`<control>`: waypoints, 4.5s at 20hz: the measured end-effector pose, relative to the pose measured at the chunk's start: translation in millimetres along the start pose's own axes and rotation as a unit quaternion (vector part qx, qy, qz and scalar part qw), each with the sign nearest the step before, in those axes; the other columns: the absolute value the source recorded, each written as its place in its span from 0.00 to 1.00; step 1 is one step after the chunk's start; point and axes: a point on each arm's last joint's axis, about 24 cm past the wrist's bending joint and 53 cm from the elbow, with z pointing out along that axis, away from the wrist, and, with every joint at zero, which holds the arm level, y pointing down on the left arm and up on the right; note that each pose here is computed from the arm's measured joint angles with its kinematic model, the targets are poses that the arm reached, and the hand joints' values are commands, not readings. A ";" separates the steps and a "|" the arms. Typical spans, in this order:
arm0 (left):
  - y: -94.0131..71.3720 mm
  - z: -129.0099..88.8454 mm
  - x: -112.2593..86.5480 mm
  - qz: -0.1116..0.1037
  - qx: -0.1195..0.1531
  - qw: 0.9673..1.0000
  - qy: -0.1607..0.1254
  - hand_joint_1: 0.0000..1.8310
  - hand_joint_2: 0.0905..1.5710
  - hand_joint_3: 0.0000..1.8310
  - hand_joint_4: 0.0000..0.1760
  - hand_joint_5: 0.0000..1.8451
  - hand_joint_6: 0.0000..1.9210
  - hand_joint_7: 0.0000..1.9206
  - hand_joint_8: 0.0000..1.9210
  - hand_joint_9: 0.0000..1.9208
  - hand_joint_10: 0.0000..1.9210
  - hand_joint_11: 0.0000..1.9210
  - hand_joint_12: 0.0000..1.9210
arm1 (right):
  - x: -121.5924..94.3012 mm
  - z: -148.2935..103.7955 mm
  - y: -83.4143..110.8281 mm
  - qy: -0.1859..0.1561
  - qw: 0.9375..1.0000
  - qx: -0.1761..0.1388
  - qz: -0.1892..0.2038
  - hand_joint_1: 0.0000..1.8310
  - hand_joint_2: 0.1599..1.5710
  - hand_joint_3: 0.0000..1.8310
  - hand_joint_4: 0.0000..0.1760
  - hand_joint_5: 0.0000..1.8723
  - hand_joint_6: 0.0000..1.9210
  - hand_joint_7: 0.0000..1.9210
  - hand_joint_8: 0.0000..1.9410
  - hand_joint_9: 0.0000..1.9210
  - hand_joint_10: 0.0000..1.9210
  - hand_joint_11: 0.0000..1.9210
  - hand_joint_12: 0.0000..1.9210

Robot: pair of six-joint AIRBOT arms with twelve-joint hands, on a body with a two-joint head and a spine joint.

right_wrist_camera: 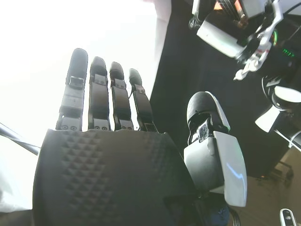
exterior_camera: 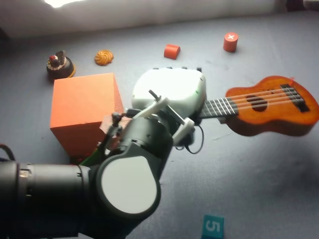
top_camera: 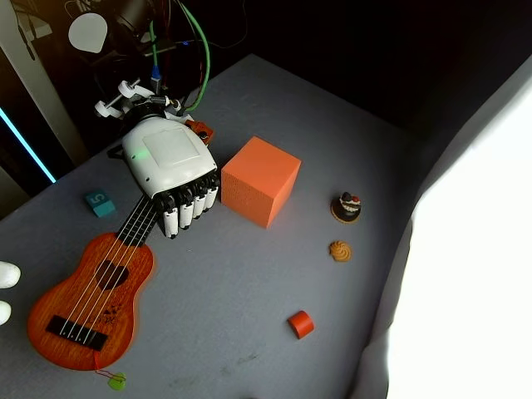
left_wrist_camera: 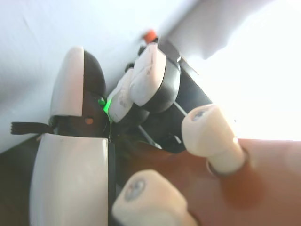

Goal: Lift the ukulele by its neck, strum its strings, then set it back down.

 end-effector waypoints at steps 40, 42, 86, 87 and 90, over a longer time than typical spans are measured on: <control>32.7 12.7 54.8 0.046 0.031 0.998 0.021 0.46 0.86 0.01 0.40 0.27 0.88 0.22 0.82 0.28 0.90 0.22 1.00 | 9.3 1.9 7.4 0.010 1.000 -0.011 -0.008 0.00 0.81 0.00 0.00 0.07 0.00 0.08 0.00 0.08 0.00 0.00 0.30; 32.5 12.7 58.2 0.047 0.031 0.998 0.029 0.39 0.80 0.00 0.21 0.14 0.69 0.17 0.59 0.17 0.75 0.08 0.93 | 9.3 1.9 7.6 0.010 1.000 -0.011 -0.008 0.00 0.81 0.00 0.00 0.07 0.00 0.08 0.00 0.08 0.01 0.00 0.30; -56.0 2.2 -38.9 0.114 0.175 0.966 0.152 0.00 0.73 0.00 0.00 0.58 0.34 0.61 0.59 0.54 0.84 0.40 1.00 | 16.3 2.0 9.2 0.021 0.999 -0.013 -0.025 0.04 0.81 0.00 0.00 0.42 0.62 0.54 0.53 0.51 0.76 0.40 1.00; -58.3 1.5 -39.8 0.114 0.178 0.965 0.154 0.02 0.73 0.00 0.00 0.59 0.28 0.62 0.57 0.54 0.83 0.40 1.00 | 16.6 2.0 9.4 0.021 0.999 -0.014 -0.026 0.03 0.81 0.00 0.00 0.42 0.61 0.54 0.52 0.52 0.76 0.40 1.00; -66.3 -0.1 -45.1 0.114 0.189 0.963 0.156 0.02 0.75 0.00 0.00 0.57 0.31 0.59 0.63 0.53 0.85 0.40 1.00 | 17.0 2.0 9.7 0.022 0.999 -0.014 -0.026 0.00 0.82 0.00 0.00 0.46 0.61 0.59 0.61 0.54 0.84 0.42 1.00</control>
